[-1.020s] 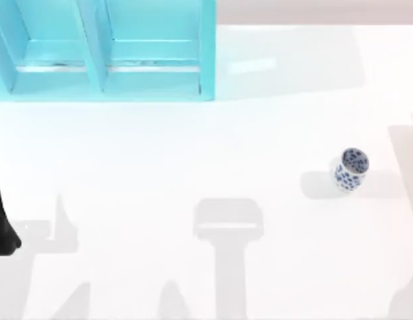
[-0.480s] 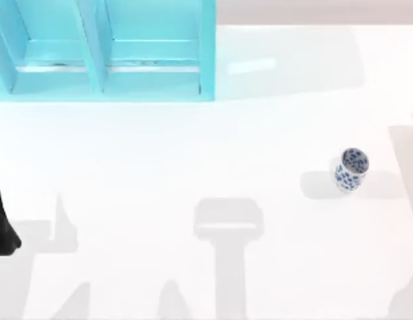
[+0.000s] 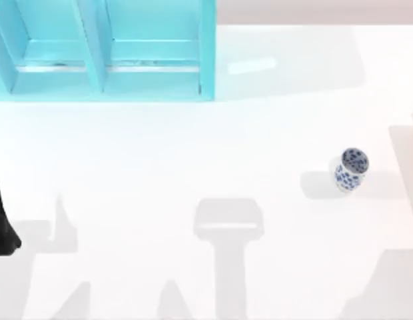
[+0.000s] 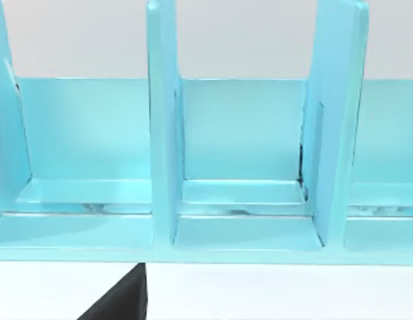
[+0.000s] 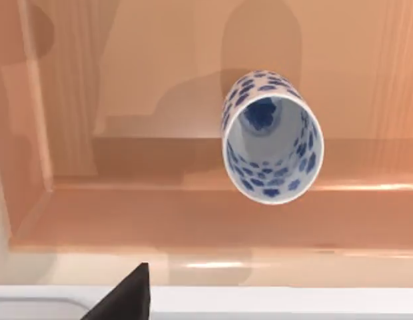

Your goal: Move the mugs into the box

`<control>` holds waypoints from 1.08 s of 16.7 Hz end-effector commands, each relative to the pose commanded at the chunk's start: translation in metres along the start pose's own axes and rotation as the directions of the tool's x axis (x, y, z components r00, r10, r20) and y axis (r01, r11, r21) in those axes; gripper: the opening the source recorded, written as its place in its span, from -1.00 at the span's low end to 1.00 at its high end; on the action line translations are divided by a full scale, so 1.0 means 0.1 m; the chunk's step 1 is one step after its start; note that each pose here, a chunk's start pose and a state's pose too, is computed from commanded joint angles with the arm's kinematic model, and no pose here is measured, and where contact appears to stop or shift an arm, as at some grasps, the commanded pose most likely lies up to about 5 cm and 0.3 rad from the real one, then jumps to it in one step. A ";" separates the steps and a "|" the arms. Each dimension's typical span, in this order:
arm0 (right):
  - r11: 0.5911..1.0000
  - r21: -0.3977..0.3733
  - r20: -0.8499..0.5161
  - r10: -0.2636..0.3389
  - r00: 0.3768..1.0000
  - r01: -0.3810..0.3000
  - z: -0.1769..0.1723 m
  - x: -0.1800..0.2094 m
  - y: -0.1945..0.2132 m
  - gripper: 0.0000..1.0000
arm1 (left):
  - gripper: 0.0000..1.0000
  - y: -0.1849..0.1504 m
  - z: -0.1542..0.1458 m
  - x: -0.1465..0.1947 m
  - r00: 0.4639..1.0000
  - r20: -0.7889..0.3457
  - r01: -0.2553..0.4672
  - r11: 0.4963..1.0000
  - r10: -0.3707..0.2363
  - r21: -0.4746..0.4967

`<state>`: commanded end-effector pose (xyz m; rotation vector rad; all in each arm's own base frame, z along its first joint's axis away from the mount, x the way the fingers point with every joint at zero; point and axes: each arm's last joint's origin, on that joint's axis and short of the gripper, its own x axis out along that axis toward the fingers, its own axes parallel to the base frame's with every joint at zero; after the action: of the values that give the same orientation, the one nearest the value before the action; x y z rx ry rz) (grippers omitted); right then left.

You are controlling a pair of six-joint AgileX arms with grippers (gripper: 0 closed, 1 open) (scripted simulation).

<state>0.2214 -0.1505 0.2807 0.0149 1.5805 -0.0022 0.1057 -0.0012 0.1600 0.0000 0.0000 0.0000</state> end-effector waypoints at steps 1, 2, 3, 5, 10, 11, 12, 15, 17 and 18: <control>1.000 0.000 0.004 -0.002 1.000 0.002 -0.01 -0.11 0.01 1.00 | 1.00 0.00 0.00 0.00 1.000 0.000 0.000 1.000 0.000 0.000; 1.000 0.000 0.007 -0.005 1.000 0.005 -0.02 -0.20 0.02 1.00 | 1.00 0.00 0.00 0.00 1.000 0.000 0.000 1.000 0.000 0.000; 1.000 -0.001 0.010 -0.008 1.000 0.008 -0.03 -0.28 0.03 1.00 | 1.00 0.00 0.00 0.00 1.000 0.000 0.000 1.000 0.000 0.000; 1.000 -0.001 0.012 -0.010 1.000 0.010 -0.05 -0.36 0.04 1.00 | 1.00 0.00 0.00 0.00 1.000 0.000 0.000 1.000 0.000 0.000; 1.000 -0.002 0.010 -0.009 1.000 0.009 -0.03 -0.36 0.05 1.00 | 1.00 0.00 0.00 0.00 1.000 0.000 0.000 1.000 0.000 0.000; 1.000 -0.002 0.006 -0.007 1.000 0.007 0.00 -0.35 0.05 1.00 | 1.00 0.00 0.00 0.00 1.000 0.000 0.000 1.000 0.000 0.000; 1.000 -0.001 -0.002 -0.005 1.000 0.005 0.07 -0.34 0.07 1.00 | 1.00 0.00 0.00 0.00 1.000 0.000 0.000 1.000 0.000 0.000; 1.000 0.001 -0.027 0.000 1.000 0.000 0.44 -0.23 0.25 1.00 | 1.00 0.00 0.00 0.00 1.000 0.000 0.000 1.000 0.000 0.000; 1.000 0.000 -0.036 -0.001 0.999 0.001 0.76 -0.13 0.53 1.00 | 1.00 0.00 0.00 0.00 1.000 0.000 0.000 1.000 0.000 0.000; 1.000 -0.001 -0.040 -0.003 0.999 0.003 0.92 -0.07 0.70 1.00 | 1.00 0.00 0.00 0.00 1.000 0.000 0.000 1.000 0.000 0.000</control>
<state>0.3142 -0.0812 0.2873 0.0122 1.6208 -0.0037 0.1057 -0.0012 0.1600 0.0000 0.0000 0.0000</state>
